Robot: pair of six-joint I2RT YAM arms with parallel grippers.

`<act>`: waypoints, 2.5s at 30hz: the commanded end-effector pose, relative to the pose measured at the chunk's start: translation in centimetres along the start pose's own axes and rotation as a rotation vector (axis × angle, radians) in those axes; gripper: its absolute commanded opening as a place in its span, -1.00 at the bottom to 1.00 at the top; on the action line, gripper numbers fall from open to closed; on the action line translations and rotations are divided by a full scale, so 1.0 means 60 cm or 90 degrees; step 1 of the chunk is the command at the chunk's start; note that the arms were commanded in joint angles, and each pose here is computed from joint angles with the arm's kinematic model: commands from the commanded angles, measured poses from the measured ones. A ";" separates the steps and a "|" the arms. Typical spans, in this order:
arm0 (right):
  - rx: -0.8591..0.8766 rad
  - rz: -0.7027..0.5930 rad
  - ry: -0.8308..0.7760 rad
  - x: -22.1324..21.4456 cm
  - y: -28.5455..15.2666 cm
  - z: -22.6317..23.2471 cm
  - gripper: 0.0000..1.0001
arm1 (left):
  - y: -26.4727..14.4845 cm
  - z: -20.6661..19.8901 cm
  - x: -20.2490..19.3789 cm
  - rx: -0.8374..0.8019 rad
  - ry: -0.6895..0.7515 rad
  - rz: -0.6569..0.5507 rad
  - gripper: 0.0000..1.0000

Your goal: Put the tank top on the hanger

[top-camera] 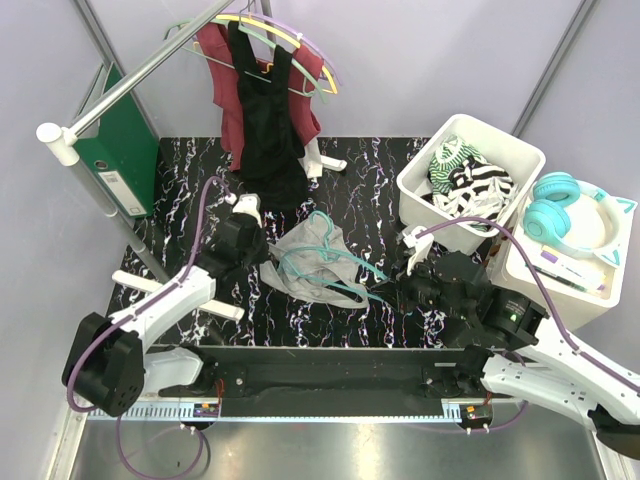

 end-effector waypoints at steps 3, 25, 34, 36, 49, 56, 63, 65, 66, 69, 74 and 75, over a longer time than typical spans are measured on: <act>0.031 -0.050 -0.004 0.024 0.011 0.014 -1.00 | -0.040 -0.024 0.046 -0.065 0.001 -0.042 -1.00; 0.116 -0.156 -0.021 0.051 0.083 0.042 -1.00 | -0.197 -0.101 0.144 -0.273 -0.044 -0.148 -1.00; 0.101 -0.209 -0.023 0.065 0.089 0.033 -1.00 | -0.214 -0.110 0.145 -0.254 -0.018 -0.156 -1.00; 0.101 -0.213 -0.025 0.066 0.089 0.033 -1.00 | -0.209 -0.096 0.138 -0.221 -0.014 -0.146 -0.99; 0.104 -0.237 -0.025 0.065 0.092 0.030 -1.00 | -0.272 -0.081 0.171 -0.223 0.001 -0.213 0.40; 0.113 -0.234 -0.020 0.066 0.104 0.035 -1.00 | -0.292 -0.140 0.198 -0.314 0.023 -0.261 0.39; 0.128 -0.234 -0.017 0.068 0.103 0.042 -1.00 | -0.258 -0.176 0.208 -0.308 0.036 -0.258 0.39; 0.133 -0.235 -0.014 0.071 0.102 0.044 -1.00 | -0.246 -0.178 0.209 -0.298 0.033 -0.259 0.37; 0.134 -0.233 -0.016 0.069 0.103 0.045 -1.00 | -0.242 -0.176 0.210 -0.287 0.031 -0.260 0.36; 0.141 -0.235 -0.014 0.071 0.100 0.048 -1.00 | -0.230 -0.170 0.206 -0.265 0.030 -0.255 0.36; 0.153 -0.236 -0.014 0.075 0.102 0.054 -1.00 | -0.220 -0.171 0.206 -0.261 0.030 -0.267 0.21; 0.155 -0.236 -0.013 0.075 0.103 0.055 -1.00 | -0.220 -0.173 0.206 -0.263 0.031 -0.266 0.17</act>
Point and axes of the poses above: each gripper's point midway between its finger pads, its own y axis out along the fingers, its own z axis along the line the jaws close on, x = y × z, the point moved 3 cm from there along -y, back along the fingers, and after that the axes turned 4 degrees about y, right-handed, at the moved point
